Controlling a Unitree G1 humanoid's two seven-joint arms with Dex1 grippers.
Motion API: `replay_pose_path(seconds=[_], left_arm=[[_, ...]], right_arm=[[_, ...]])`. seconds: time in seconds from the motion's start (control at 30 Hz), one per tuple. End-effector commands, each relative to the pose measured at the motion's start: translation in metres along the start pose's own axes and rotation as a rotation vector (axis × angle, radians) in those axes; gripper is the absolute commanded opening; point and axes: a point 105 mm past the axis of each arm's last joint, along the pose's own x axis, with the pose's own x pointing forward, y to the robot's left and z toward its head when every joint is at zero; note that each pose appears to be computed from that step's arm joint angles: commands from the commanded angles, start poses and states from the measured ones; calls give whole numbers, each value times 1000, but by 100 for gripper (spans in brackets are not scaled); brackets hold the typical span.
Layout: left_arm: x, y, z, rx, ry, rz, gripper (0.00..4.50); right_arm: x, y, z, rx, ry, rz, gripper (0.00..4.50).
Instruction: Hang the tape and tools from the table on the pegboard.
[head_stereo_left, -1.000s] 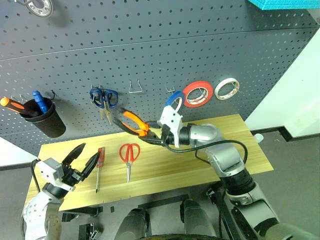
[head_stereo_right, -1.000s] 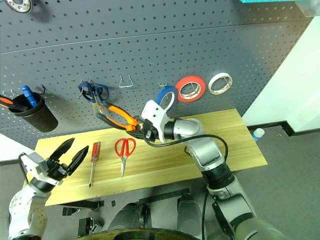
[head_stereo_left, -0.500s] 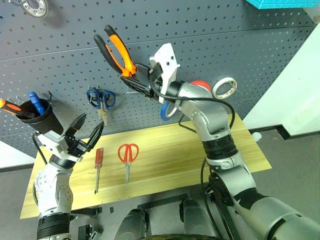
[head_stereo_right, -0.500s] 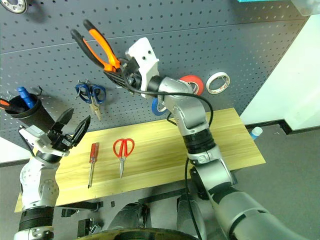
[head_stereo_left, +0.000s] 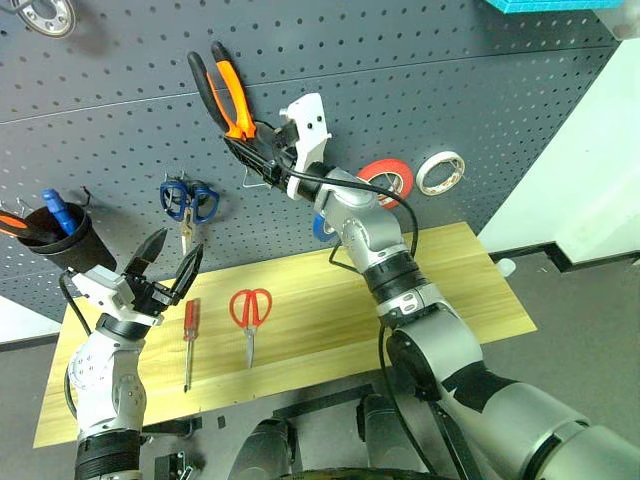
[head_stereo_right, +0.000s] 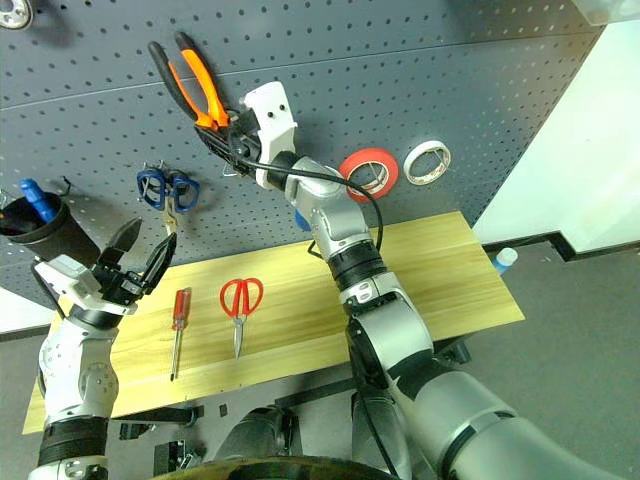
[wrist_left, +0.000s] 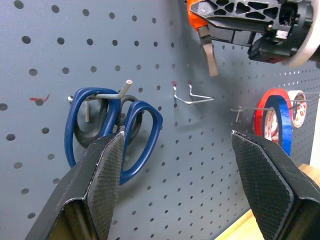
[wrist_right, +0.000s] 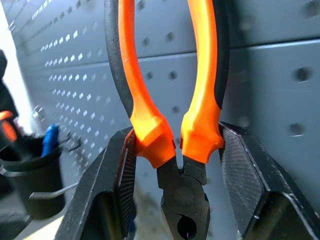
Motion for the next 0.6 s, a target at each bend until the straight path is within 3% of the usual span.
replay_pose_path(seconds=[0.03,0.37,0.6], left_arm=[[0,4,12,33,-38,9,355],[-3,6,11,32,-20,15,355],[-11,9,15,49,-3,20,355]], right_arm=[[12,10,27,-62,-125,28,209],[17,21,4,-48,-100,37,209],[19,23,3,-50,-107,27,209]])
